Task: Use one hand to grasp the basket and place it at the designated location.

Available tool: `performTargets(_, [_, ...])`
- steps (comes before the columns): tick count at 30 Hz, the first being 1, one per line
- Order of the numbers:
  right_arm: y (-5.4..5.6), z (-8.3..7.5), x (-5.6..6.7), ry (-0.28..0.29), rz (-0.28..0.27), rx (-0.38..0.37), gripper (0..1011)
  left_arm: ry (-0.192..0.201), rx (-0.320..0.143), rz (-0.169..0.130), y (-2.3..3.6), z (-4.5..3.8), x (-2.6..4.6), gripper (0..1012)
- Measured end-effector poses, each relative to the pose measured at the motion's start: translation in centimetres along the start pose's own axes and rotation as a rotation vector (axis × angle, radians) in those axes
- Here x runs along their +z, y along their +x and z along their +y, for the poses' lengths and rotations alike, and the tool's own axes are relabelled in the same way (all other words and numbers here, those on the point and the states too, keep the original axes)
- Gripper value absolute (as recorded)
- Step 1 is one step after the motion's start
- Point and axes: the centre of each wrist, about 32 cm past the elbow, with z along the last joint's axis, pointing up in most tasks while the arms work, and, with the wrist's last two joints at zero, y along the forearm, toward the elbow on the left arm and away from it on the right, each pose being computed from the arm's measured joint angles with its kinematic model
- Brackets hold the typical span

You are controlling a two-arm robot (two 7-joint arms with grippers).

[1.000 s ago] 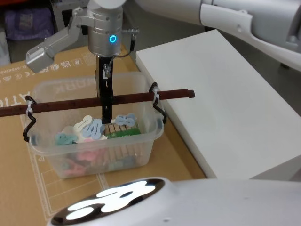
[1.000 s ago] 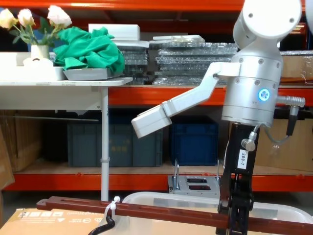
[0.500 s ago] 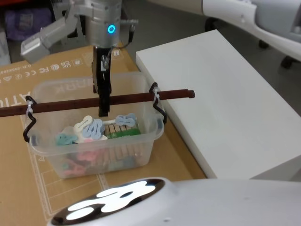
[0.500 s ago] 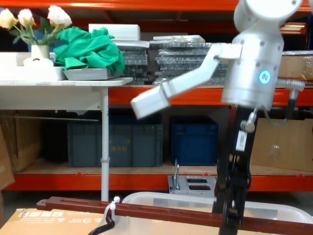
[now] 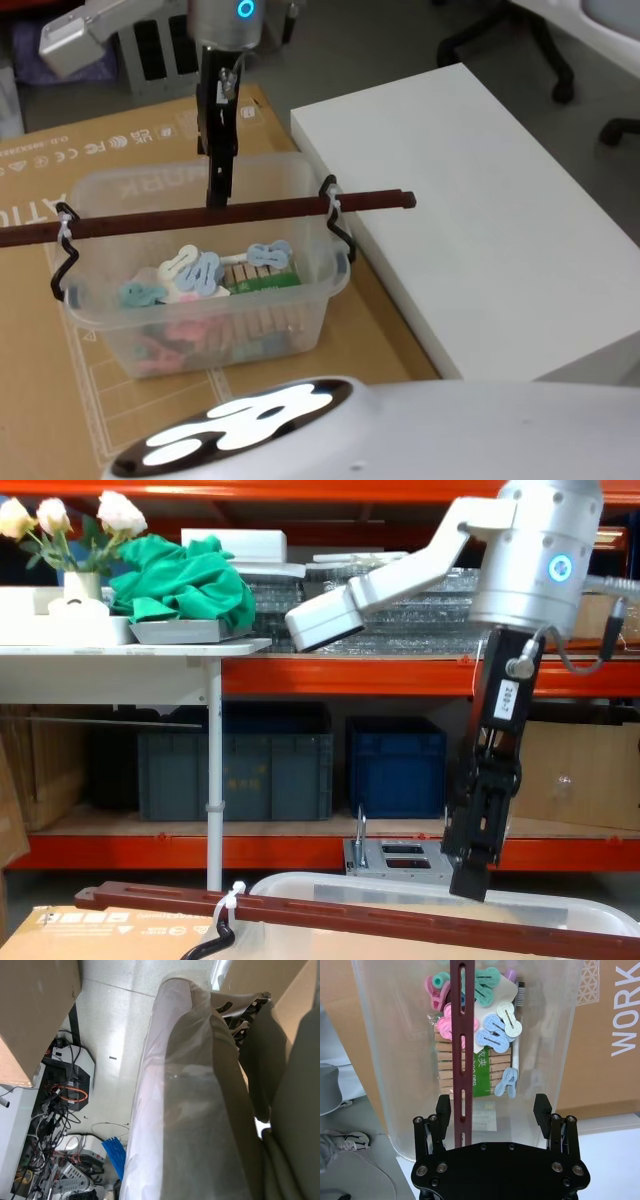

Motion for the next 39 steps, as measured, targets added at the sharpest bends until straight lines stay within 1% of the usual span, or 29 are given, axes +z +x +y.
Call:
performTargets(7, [-0.1,-1.4,0.5,-0.008,0.004,-0.013,1000,0.000,0.000,0.000,0.00,0.00,0.00,0])
performTargets(8, [-0.2,-2.0,0.8,-0.016,0.005,-0.019,1001,0.000,0.000,0.000,0.00,0.00,-0.01,0])
performTargets(11, [-0.4,-2.8,1.3,-0.027,0.008,-0.029,1000,0.000,0.000,0.000,0.00,0.00,0.00,0])
performTargets(12, [-0.6,-3.4,1.6,-0.035,0.010,-0.037,1000,0.000,0.000,0.000,0.00,0.00,-0.01,0])
performTargets(14, [-0.7,-3.8,1.9,-0.042,0.012,-0.046,1000,0.000,0.000,0.000,0.00,0.00,0.00,0])
performTargets(21, [-1.0,-4.1,2.3,-0.047,0.022,-0.051,1000,0.000,0.000,0.000,0.00,0.00,-0.01,0])
performTargets(32, [-1.0,-4.1,2.2,-0.047,0.025,-0.052,1000,0.000,0.000,0.000,0.00,0.00,0.00,0])
performTargets(39, [-1.4,-3.9,1.9,-0.050,0.033,-0.069,1001,0.000,0.000,0.000,0.00,0.00,0.00,0])
